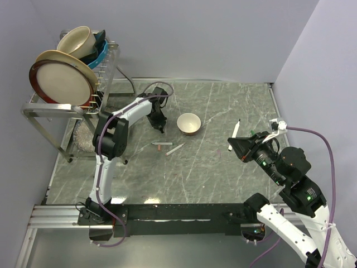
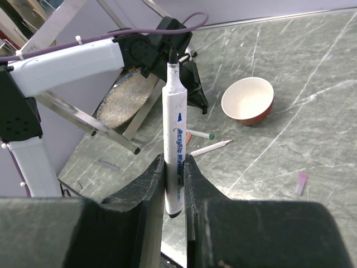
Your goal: Insert the pens into the pen caps
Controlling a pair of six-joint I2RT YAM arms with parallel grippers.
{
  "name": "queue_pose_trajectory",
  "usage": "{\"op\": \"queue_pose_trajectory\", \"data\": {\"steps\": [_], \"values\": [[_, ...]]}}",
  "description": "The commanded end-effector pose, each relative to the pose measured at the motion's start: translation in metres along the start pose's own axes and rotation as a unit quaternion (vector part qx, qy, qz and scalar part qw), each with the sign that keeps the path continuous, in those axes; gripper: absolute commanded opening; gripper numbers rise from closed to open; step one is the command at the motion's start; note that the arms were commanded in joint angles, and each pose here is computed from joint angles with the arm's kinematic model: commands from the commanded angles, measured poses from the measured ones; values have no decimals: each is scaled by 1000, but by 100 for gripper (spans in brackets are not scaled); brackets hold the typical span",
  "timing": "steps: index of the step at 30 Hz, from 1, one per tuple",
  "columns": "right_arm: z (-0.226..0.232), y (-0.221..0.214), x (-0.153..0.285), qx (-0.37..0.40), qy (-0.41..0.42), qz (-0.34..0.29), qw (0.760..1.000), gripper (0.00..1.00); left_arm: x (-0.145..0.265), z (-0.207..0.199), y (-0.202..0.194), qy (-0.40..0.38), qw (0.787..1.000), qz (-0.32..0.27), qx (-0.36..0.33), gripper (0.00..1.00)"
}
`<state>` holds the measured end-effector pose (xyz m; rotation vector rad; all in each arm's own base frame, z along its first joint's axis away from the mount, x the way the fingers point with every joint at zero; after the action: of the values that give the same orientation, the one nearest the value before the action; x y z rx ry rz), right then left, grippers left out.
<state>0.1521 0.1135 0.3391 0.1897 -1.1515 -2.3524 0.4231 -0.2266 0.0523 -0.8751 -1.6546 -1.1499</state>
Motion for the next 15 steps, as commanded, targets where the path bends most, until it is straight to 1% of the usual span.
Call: {"op": "queue_pose_trajectory", "data": {"steps": [1, 7, 11, 15], "values": [[13, 18, 10, 3, 17, -28, 999, 0, -3, -13, 3, -11, 1000, -1, -23, 27], [14, 20, 13, 4, 20, -30, 999, 0, 3, 2, -7, 28, 999, -15, -41, 31], [14, 21, 15, 3, 19, -30, 999, 0, 4, 4, -10, 62, 995, -27, -72, 31], [17, 23, 20, 0, 23, -34, 999, 0, 0, 9, -15, 97, 990, -25, -101, 31]]}}
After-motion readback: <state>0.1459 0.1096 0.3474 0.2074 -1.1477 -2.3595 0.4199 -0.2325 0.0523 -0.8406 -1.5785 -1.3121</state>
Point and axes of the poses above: each gripper's point midway between its finger pads, its own x axis back along the fingers, its own z axis along the line the jaws close on, y = z × x, the point moved 3 cm from there along x, back along the fingers, and after that the axes turned 11 degrees about -x, right-handed, at the moved point
